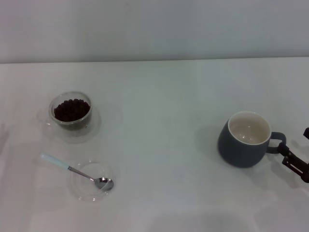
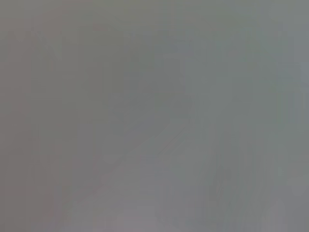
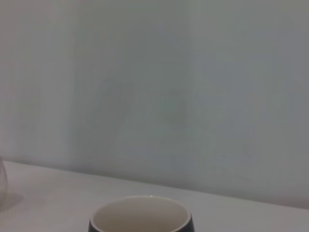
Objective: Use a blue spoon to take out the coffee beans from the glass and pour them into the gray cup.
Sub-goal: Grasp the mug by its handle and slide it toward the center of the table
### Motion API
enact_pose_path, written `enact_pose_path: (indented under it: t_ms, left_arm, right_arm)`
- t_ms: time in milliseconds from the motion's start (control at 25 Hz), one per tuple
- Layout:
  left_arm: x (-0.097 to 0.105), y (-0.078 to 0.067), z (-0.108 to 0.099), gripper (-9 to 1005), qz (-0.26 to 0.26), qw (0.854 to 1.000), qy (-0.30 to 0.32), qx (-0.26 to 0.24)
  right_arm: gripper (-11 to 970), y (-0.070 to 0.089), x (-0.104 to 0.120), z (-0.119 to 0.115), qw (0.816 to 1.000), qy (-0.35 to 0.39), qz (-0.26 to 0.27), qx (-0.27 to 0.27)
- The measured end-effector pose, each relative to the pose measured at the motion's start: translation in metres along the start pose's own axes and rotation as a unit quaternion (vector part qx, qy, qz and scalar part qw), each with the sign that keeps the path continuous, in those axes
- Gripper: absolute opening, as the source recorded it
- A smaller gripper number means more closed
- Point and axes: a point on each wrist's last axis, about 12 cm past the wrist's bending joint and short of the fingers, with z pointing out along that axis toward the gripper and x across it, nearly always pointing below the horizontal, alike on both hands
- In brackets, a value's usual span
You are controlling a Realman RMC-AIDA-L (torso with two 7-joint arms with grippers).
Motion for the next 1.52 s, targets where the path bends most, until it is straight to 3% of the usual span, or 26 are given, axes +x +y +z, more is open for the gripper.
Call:
enact_pose_path:
  t_ms: [1040, 1240, 1520]
  left_arm:
    - [-0.004, 0.000, 0.007, 888, -0.005, 1.000, -0.010, -0.008]
    - [-0.004, -0.001, 0.008, 887, -0.005, 1.000, -0.011, -0.007]
    - [-0.005, 0.000, 0.008, 887, -0.005, 1.000, -0.012, -0.007]
  right_arm:
    - [748, -0.003, 0.004, 0.034, 0.999, 0.045, -0.025, 0.013]
    - [570, -0.003, 0.003, 0.040, 0.998, 0.050, -0.028, 0.013]
    - [565, -0.004, 0.002, 0.042, 0.998, 0.050, -0.029, 0.014]
